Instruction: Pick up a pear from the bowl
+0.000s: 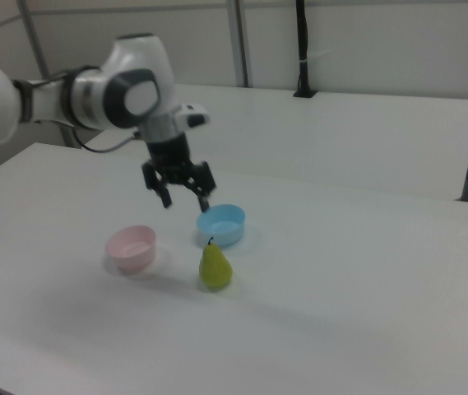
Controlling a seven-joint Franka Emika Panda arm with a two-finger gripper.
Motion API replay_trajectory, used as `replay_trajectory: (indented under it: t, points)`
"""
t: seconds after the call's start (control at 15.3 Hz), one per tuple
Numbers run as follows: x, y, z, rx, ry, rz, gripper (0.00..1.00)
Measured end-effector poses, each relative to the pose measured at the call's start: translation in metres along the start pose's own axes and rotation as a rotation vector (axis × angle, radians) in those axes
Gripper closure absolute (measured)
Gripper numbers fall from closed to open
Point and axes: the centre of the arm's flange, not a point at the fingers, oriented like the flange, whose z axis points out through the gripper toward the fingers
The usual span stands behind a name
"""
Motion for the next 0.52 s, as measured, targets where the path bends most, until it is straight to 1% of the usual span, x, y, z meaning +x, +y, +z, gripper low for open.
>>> replay_trajectory:
  t: [0.13,0.2,0.26,0.39,0.46,0.52]
  points:
    - [-0.003,-0.032,-0.023,0.001,0.022,0.019,0.00]
    - [-0.008,-0.048,-0.033,0.001,0.018,0.021,0.00]
    - [-0.017,-0.068,-0.048,0.001,0.002,0.018,0.00]
    - [-0.032,-0.080,-0.070,0.001,-0.016,0.019,0.00]
    - [-0.039,-0.081,-0.083,0.010,-0.013,0.024,0.00]
    - [-0.049,-0.079,-0.101,0.039,0.000,0.035,0.00]
